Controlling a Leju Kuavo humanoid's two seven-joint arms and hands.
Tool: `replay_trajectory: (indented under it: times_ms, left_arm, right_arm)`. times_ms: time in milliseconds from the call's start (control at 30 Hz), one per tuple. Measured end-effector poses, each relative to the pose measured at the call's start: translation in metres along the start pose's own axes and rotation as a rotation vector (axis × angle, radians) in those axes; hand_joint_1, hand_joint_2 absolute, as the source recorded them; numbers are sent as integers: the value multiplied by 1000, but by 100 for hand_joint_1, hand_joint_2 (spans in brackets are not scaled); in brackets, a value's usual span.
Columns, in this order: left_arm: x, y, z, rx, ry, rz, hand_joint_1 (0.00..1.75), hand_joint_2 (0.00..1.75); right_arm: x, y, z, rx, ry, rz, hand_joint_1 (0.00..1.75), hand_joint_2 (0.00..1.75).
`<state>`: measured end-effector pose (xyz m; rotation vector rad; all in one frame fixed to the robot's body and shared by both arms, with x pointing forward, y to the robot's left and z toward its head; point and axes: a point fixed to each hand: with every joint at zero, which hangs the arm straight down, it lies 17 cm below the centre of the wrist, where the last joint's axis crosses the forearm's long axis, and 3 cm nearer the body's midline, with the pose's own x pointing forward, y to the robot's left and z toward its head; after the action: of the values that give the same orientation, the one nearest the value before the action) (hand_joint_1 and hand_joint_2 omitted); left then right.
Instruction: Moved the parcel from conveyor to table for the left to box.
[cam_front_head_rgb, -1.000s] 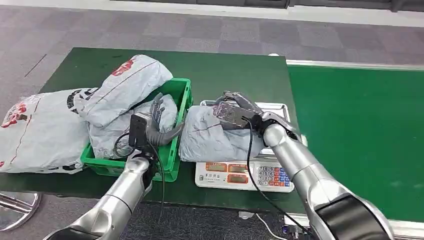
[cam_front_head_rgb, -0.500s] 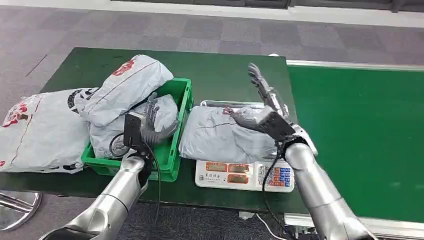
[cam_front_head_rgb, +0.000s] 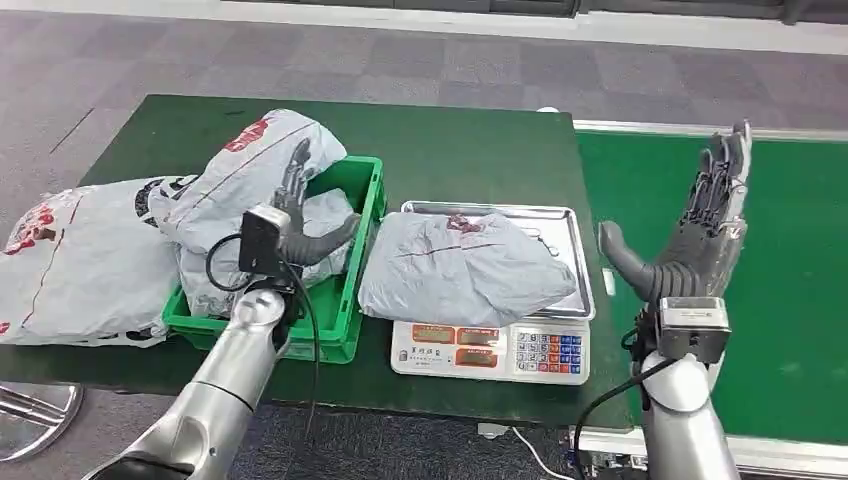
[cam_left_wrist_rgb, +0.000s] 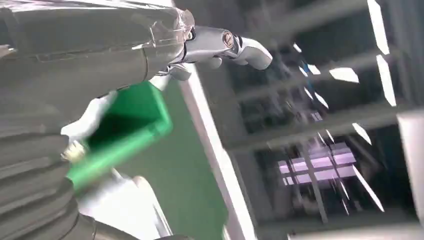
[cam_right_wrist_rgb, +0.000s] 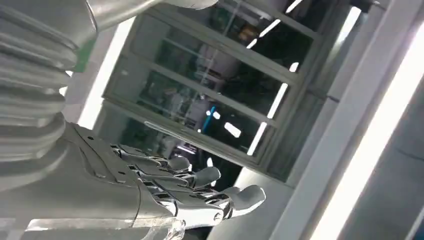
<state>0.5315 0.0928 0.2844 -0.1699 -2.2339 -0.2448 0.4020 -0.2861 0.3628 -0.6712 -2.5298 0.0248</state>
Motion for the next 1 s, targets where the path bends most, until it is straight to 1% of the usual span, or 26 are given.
replay_trajectory:
  times_ms: [67, 100, 133, 200, 267, 367, 500, 533, 567, 600, 667, 733, 800, 833, 867, 933, 1000]
  left_arm:
    - [9, -24, -3, -79, -23, 0, 0, 175]
    - [10, -41, -3, -144, -22, -24, 0, 175]
    - [7, -56, -4, -198, -12, -74, 0, 175]
    - [-5, -103, -1, -340, 24, -211, 0, 175]
    - [-21, -142, 14, -464, 76, -275, 0, 175]
    - [-41, -186, 40, -583, 162, -340, 0, 175]
    - [-49, -208, 58, -671, 176, -397, 0, 175]
    - [-53, -213, 63, -697, 193, -406, 0, 175]
    - [-61, -216, 69, -735, 229, -424, 0, 175]
    - [-72, -219, 79, -784, 295, -440, 0, 175]
    - [-98, -219, 104, -895, 468, -498, 0, 175]
    - [-110, -216, 114, -952, 556, -560, 0, 175]
    - [-118, -209, 119, -979, 611, -610, 0, 175]
    - [-122, -204, 120, -982, 633, -634, 17, 175]
    - [-125, -200, 119, -982, 644, -654, 175, 175]
    - [-128, -195, 118, -970, 650, -674, 175, 175]
    - [-125, -196, 112, -948, 622, -650, 175, 175]
  right_arm:
    - [5, -1, -1, -10, -10, -2, 0, 175]
    - [6, -2, -2, -11, -15, 0, 0, 175]
    - [8, -2, -3, -11, -21, 3, 0, 175]
    - [13, -1, -5, -12, -34, 10, 0, 175]
    - [18, -1, -7, -14, -46, 17, 0, 175]
    - [20, -3, -9, -23, -49, 16, 0, 175]
    - [21, -4, -9, -26, -52, 16, 0, 175]
    - [21, -4, -9, -26, -52, 14, 0, 175]
    - [22, -4, -9, -25, -53, 13, 0, 175]
    - [22, -3, -10, -25, -55, 11, 0, 175]
    - [23, -3, -15, -28, -62, 8, 0, 175]
    - [24, -2, -20, -24, -68, 6, 0, 175]
    - [24, 0, -22, -14, -73, 14, 0, 175]
    - [24, 2, -22, -4, -72, 23, 0, 175]
    - [23, 4, -21, 5, -70, 30, 0, 175]
    - [23, 8, -21, 18, -70, 44, 0, 175]
    - [21, 10, -20, 22, -62, 52, 0, 175]
